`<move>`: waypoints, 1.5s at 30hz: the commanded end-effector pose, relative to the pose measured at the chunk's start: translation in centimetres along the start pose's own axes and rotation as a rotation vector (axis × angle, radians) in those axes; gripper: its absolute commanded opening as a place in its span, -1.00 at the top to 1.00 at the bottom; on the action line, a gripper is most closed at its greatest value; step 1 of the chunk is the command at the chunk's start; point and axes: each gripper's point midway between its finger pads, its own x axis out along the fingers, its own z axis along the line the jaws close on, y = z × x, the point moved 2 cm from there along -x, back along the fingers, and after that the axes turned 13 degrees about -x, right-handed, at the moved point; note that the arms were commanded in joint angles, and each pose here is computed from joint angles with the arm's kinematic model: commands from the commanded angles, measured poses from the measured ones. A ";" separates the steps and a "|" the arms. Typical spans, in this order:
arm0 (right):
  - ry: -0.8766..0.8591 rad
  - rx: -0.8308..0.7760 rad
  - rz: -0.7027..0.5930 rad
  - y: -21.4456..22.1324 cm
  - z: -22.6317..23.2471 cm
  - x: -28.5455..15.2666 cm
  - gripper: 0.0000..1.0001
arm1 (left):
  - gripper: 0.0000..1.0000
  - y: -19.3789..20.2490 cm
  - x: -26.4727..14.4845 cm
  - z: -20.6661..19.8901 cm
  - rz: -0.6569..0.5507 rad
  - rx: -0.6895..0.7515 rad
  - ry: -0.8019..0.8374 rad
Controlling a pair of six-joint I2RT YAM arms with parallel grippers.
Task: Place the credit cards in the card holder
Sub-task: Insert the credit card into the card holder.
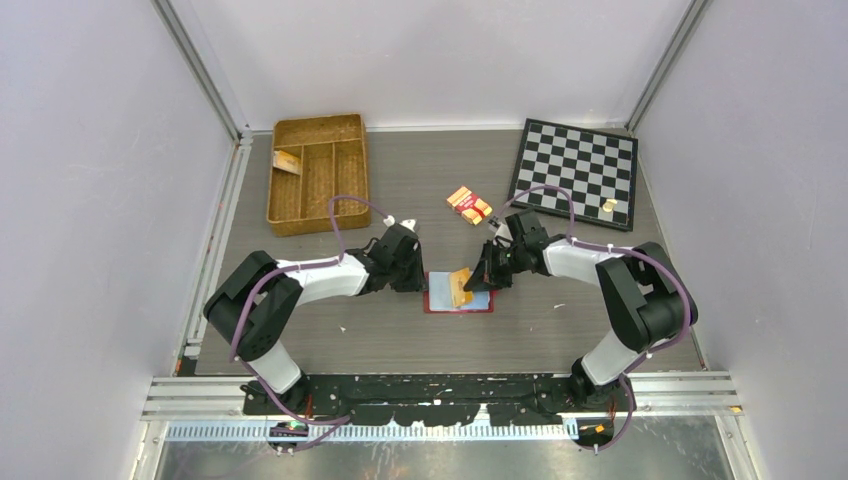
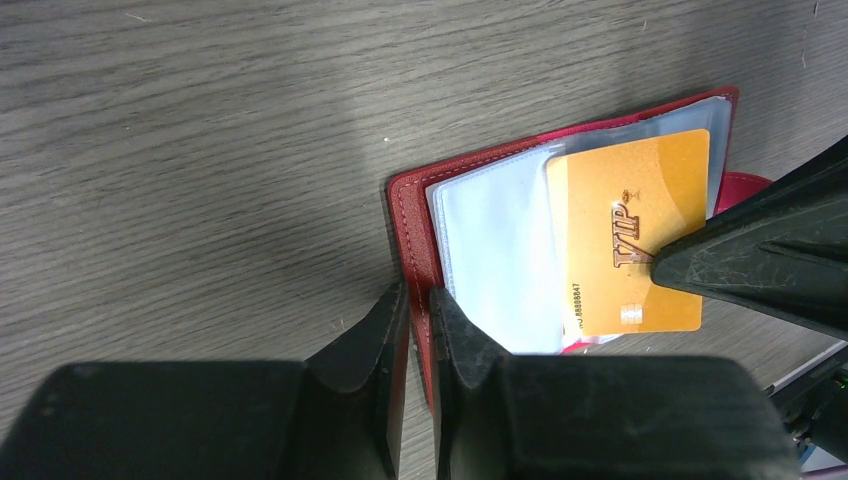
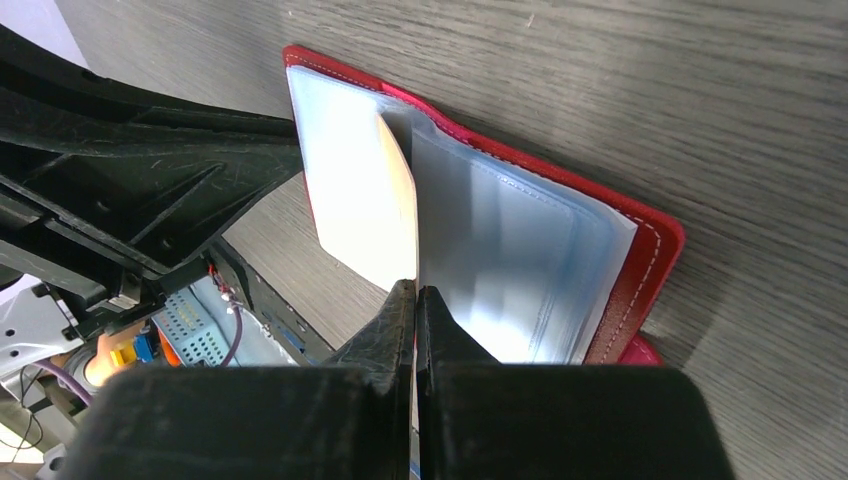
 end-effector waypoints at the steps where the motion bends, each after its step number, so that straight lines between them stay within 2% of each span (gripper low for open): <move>1: 0.006 0.016 -0.019 0.0 -0.5 0.7 0.99 | 0.71 0.9 0.5 2.1 0.022 0.020 -0.077; 13: 0.011 0.037 -0.024 0.6 -0.8 0.7 0.98 | 0.74 1.0 0.4 2.0 0.023 0.017 -0.070; 28: 0.026 0.039 -0.021 0.7 -0.7 1.3 0.72 | 0.81 1.2 0.4 1.7 0.027 0.010 -0.045; 40: 0.042 0.019 -0.014 0.4 0.0 1.7 0.60 | 0.85 1.4 0.5 1.5 0.035 0.000 -0.020; 45: 0.092 0.002 -0.020 0.1 0.1 1.4 0.45 | 0.85 1.4 0.5 1.6 0.032 -0.002 -0.023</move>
